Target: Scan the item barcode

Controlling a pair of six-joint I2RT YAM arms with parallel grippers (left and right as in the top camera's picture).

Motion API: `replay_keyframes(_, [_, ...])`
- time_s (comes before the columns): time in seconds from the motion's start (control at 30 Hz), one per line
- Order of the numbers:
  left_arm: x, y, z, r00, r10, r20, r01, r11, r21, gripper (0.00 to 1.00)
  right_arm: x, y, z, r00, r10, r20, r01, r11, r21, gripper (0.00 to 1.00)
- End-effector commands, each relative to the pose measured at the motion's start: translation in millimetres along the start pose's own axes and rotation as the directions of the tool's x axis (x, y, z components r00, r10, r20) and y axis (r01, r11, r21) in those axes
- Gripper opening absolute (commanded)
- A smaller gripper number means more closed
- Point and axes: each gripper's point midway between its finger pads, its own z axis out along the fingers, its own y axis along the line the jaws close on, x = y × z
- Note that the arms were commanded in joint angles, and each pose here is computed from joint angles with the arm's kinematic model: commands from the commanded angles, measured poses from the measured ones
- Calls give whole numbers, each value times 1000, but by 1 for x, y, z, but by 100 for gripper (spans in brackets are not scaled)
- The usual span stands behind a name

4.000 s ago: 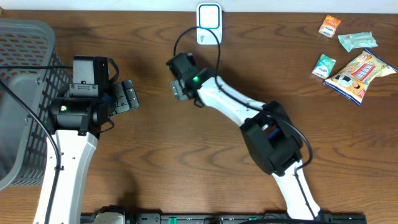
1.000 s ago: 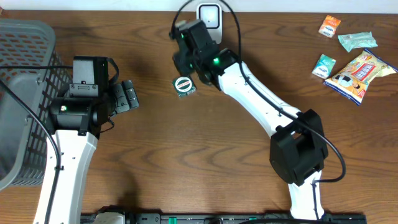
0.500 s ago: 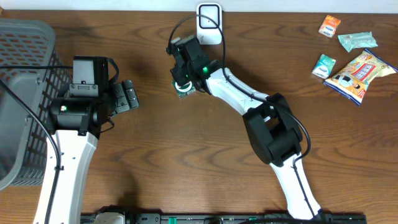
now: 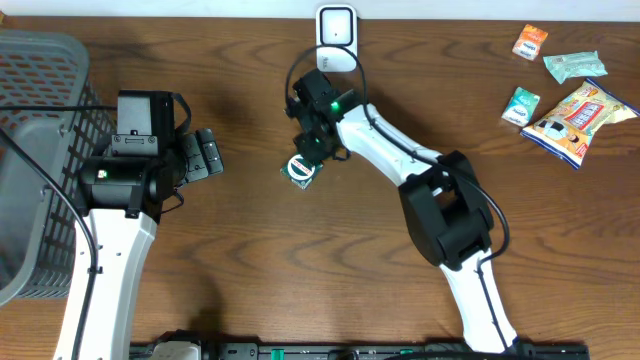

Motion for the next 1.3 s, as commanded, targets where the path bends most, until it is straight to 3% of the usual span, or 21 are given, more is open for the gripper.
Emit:
replay_keyframes(0.0, [-2,3,-2,1000,2,9,-2,1000,-13,97,1,1,-39,1000,-2,13,2,1000,17,1])
replay_keyframes(0.03, [-2,3,-2,1000,2,10,-2,1000,-12,98,-1,0,-47,1000,-3,24,2,999,32,4])
replay_keyframes(0.07, [-2,3,-2,1000,2,10,-2,1000,-12,98,-5,-3,-57,999,-5,45,2,999,52,14])
replay_keyframes(0.1, [-2,3,-2,1000,2,10,-2,1000,-12,98,-9,-5,-66,998,-7,66,3,998,66,34])
replay_keyframes(0.17, [-2,3,-2,1000,2,10,-2,1000,-12,98,-17,-4,-80,994,-16,112,8,997,71,57])
replay_keyframes(0.3, [-2,3,-2,1000,2,10,-2,1000,-12,98,-31,6,-87,984,-46,170,39,998,44,77])
replay_keyframes(0.5, [-2,3,-2,1000,2,10,-2,1000,-12,98,-19,37,-61,978,-176,112,180,983,-29,98])
replay_keyframes(0.77, [-2,3,-2,1000,2,10,-2,1000,-12,98,1,60,-26,942,-335,30,336,941,-40,99])
replay_keyframes(1.0, [-2,3,-2,1000,2,10,-2,1000,-12,98,8,48,-13,936,-351,-34,353,933,66,98])
replay_keyframes(1.27, [-2,3,-2,1000,2,10,-2,1000,-12,98,7,48,-2,935,-352,-33,353,933,66,92])
